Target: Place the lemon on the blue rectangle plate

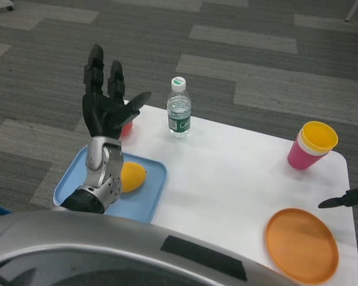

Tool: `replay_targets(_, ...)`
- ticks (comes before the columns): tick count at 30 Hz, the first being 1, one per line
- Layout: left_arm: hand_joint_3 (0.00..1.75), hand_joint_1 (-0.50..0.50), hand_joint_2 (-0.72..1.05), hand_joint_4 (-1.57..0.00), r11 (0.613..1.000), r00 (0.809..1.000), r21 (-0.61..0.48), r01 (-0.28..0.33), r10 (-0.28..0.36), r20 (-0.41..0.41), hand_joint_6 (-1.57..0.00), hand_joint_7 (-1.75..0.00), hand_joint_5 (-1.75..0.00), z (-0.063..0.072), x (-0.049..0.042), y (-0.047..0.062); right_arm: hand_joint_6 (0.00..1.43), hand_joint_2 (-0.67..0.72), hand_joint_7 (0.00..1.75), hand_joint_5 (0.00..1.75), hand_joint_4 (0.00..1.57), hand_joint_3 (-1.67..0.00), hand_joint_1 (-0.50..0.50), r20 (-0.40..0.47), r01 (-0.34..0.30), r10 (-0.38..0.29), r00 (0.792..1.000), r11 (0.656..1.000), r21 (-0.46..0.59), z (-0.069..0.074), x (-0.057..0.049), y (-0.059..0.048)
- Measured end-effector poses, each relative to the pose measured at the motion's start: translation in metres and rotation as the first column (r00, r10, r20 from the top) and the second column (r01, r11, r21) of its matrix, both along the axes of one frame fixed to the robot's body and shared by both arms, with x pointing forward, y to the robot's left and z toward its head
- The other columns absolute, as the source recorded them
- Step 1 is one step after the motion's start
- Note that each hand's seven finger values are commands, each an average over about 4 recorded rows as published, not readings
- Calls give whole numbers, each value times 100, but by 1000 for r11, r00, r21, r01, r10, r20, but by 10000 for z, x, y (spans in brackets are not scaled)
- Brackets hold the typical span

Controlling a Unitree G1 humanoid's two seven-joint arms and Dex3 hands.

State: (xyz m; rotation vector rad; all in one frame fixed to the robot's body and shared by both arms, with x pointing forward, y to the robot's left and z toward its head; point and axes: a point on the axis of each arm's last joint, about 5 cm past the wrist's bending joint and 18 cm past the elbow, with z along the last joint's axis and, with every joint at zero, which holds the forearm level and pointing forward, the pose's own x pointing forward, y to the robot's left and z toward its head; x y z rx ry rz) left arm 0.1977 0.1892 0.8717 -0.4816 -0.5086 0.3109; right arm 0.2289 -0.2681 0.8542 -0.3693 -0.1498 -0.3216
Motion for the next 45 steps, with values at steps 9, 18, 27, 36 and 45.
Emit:
replay_targets(9, 9, -46, -24, 0, 974, 975, 80, 211, -204, -84, 0, -21, 0, 208, 60, 181, 0, 66, 0, 0, 0, 0, -46, -1, -2, 2, 1000, 1000, 3, -7, 0, 12)
replay_targets(18, 9, -46, -46, 0, 916, 934, 232, 329, -278, -226, 0, -21, 0, 380, 58, 502, 0, 66, 0, 0, 0, 0, -46, 19, -21, 21, 1000, 1000, 14, 18, 26, 48)
replay_targets(27, 9, -46, -46, 0, 833, 909, 409, 373, -240, -339, 0, -21, 0, 519, 74, 713, 0, 66, 0, 0, 0, 0, -46, 19, -104, 104, 994, 995, 4, 18, 55, 166)
replay_targets(36, 9, -45, -46, 0, 822, 900, 421, 383, -230, -369, 0, -21, 0, 497, 77, 736, 0, 66, 0, 0, 0, 0, -46, 31, -148, 148, 989, 989, 1, 43, 91, 235)
replay_targets(45, 9, -46, -46, 0, 823, 900, 420, 383, -230, -371, 0, -21, 0, 495, 77, 737, 0, 66, 0, 0, 0, 0, -46, 31, -149, 148, 988, 989, 1, 43, 92, 236)
